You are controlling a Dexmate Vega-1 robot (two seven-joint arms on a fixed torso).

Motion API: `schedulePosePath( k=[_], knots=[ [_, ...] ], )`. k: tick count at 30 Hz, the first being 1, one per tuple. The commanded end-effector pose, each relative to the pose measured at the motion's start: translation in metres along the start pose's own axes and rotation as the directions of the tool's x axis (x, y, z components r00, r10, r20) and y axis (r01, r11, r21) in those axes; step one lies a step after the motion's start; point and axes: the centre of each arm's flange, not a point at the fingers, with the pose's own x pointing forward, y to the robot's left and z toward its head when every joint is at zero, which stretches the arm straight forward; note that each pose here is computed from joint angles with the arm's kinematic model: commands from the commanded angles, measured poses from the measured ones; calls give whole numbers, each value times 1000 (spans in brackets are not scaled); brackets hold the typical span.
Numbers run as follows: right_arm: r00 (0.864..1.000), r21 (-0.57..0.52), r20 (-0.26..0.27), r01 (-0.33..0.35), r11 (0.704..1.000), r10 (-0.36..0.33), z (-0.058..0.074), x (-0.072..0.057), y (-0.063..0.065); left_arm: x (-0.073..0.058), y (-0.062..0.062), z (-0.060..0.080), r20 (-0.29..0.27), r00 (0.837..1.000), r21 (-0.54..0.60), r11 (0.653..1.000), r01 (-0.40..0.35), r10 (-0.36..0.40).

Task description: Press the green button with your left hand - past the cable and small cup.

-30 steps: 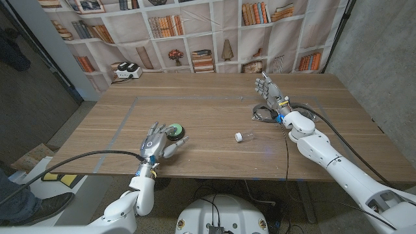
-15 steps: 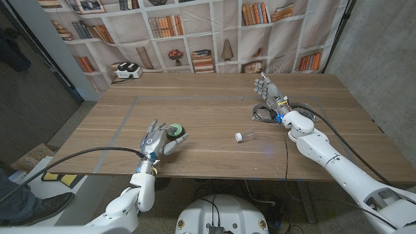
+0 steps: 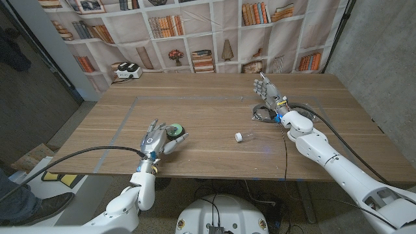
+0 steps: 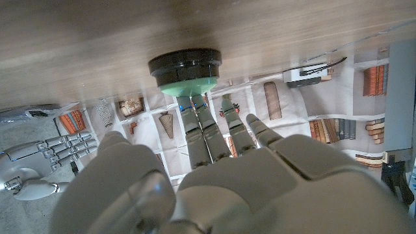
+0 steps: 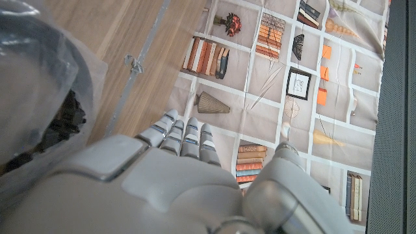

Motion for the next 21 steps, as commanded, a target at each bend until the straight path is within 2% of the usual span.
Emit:
schedulePosePath(
  k=[1, 12, 21],
  knots=[
    [1000, -2, 9, -4, 1000, 4, 1, 0, 3, 0, 12, -2, 4, 1000, -9, 1000, -14, 14],
    [1000, 4, 17, 0, 1000, 0, -1, -1, 4, 4, 20, -4, 20, 999, -12, 999, -36, 36],
    [1000, 7, 24, 8, 1000, -8, 0, -4, 1, 4, 28, -2, 23, 996, -10, 997, -82, 82]
  ],
)
